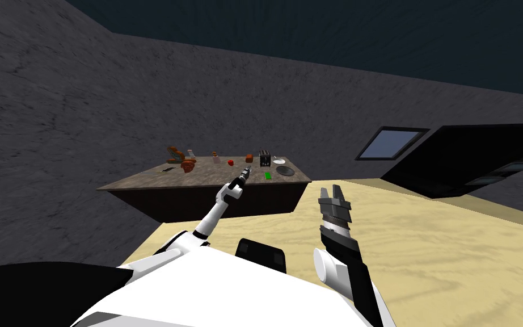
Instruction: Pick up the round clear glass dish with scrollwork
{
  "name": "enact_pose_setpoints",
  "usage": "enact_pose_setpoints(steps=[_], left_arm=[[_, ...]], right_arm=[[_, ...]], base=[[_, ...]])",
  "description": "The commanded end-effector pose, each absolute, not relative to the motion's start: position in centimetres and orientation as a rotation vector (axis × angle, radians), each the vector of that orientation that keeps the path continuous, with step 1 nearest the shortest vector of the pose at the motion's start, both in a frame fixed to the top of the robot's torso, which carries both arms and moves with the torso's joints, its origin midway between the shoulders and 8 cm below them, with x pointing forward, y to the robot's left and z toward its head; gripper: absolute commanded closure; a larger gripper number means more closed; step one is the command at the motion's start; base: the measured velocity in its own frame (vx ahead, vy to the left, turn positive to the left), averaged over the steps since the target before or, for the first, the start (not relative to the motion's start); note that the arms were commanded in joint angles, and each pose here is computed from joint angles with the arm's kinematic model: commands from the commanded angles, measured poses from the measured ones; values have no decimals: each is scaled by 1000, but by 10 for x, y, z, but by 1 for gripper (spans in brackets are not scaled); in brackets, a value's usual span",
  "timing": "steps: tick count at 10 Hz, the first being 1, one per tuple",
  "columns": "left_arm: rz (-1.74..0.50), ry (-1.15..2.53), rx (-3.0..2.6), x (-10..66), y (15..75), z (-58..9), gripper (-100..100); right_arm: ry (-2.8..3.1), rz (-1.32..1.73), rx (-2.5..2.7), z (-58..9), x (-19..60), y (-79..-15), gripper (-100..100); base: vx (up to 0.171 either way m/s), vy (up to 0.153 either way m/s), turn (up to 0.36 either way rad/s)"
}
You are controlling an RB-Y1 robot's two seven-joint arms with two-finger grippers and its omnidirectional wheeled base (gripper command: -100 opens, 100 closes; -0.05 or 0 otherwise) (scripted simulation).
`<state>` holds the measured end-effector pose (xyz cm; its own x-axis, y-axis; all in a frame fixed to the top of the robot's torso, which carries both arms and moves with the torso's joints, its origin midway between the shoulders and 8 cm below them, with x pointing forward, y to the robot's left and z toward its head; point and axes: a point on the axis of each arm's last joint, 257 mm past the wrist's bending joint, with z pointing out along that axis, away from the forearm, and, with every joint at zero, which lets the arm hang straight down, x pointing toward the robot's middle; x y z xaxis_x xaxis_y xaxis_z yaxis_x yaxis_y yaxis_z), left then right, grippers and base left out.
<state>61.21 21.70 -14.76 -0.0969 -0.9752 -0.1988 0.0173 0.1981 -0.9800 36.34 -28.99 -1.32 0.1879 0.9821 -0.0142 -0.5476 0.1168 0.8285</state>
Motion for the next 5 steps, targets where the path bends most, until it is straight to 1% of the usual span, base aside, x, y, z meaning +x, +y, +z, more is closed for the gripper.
enact_pose_setpoints(steps=[1,5], left_arm=[[-1116,1389,-1027,618,217,-157,-100],[-1064,1486,-1098,649,208,-172,-100]], right_arm=[[681,1256,802,-13,363,-290,0],[681,1256,802,-13,363,-290,0]], base=[[-33,18,11],[-14,23,24]])
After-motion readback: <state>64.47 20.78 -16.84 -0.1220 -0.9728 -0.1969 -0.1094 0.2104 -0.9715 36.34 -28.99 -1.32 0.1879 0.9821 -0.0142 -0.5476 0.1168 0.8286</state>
